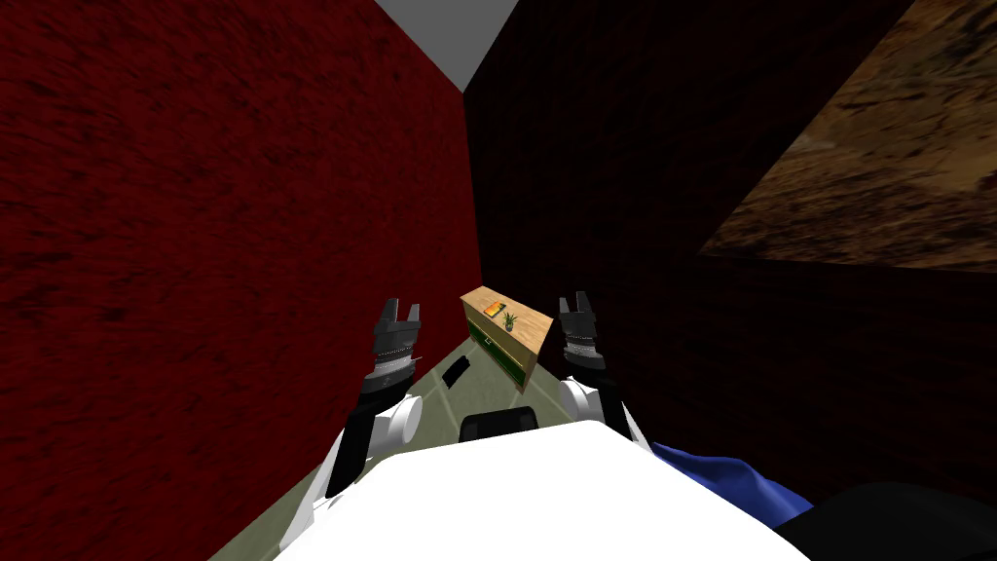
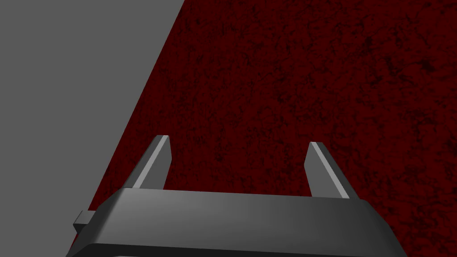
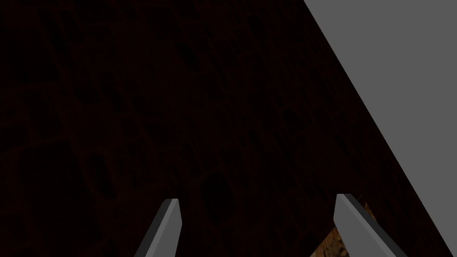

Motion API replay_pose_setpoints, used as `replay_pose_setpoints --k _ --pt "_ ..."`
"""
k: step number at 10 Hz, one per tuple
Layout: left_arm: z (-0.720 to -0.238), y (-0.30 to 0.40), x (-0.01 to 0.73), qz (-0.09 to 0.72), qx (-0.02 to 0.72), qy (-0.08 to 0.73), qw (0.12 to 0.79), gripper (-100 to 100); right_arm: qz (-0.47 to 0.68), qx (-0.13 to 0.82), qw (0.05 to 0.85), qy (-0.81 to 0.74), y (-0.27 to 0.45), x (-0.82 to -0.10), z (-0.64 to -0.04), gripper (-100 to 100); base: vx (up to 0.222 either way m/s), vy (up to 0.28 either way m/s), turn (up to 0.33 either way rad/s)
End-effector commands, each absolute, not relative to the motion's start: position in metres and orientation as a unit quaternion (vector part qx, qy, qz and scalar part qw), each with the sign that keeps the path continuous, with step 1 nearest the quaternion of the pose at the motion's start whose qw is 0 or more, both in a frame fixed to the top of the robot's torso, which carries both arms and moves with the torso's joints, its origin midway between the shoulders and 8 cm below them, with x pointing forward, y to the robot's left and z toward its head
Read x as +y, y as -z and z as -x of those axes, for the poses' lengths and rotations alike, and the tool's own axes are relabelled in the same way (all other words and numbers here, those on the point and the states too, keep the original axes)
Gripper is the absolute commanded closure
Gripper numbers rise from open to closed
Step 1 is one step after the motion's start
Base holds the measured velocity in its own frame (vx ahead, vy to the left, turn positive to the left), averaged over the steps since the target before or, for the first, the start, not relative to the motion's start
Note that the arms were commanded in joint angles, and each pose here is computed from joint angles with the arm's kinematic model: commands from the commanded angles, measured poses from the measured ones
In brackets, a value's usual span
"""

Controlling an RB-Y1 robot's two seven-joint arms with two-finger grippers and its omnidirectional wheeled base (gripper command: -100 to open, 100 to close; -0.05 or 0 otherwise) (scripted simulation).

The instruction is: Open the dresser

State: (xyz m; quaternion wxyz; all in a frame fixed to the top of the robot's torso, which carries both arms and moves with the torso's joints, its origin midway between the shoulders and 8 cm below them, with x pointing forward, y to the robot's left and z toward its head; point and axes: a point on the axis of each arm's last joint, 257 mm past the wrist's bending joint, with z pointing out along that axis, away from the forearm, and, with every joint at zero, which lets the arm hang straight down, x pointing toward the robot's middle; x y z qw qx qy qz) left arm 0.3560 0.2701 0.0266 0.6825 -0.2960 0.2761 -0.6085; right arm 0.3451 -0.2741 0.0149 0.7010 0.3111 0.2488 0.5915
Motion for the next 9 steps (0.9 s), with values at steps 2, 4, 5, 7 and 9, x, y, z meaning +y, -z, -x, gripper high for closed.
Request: replay_pose_setpoints --k 2,4,5,7,9 --pt "-0.356 -0.0266 0.2701 0.296 0.276 0.609 0.683 0 -0.311 0.249 0.701 -0.592 -0.015 -0.2741 -0.3451 0 0.0 0.0 0.0" --pt "-0.356 -0.0267 0.2701 0.296 0.276 0.609 0.683 0 -0.311 0.249 0.701 -0.592 -0.015 -0.2741 -0.3451 0 0.0 0.0 0.0" --pt "-0.3559 -0.0267 0.2701 0.296 0.276 0.609 0.683 0 -0.311 0.249 0.701 -0.592 -0.015 -0.2741 -0.3451 0 0.0 0.0 0.0" --pt "-0.3559 -0.0267 0.2701 0.296 0.276 0.609 0.683 0 -0.311 0.249 0.701 -0.592 -0.0151 -0.2741 -0.3451 0 0.0 0.0 0.0" --pt "-0.3559 -0.0267 0.2701 0.296 0.276 0.609 0.683 0 -0.311 0.249 0.701 -0.592 -0.0151 -0.2741 -0.3451 0 0.0 0.0 0.0"
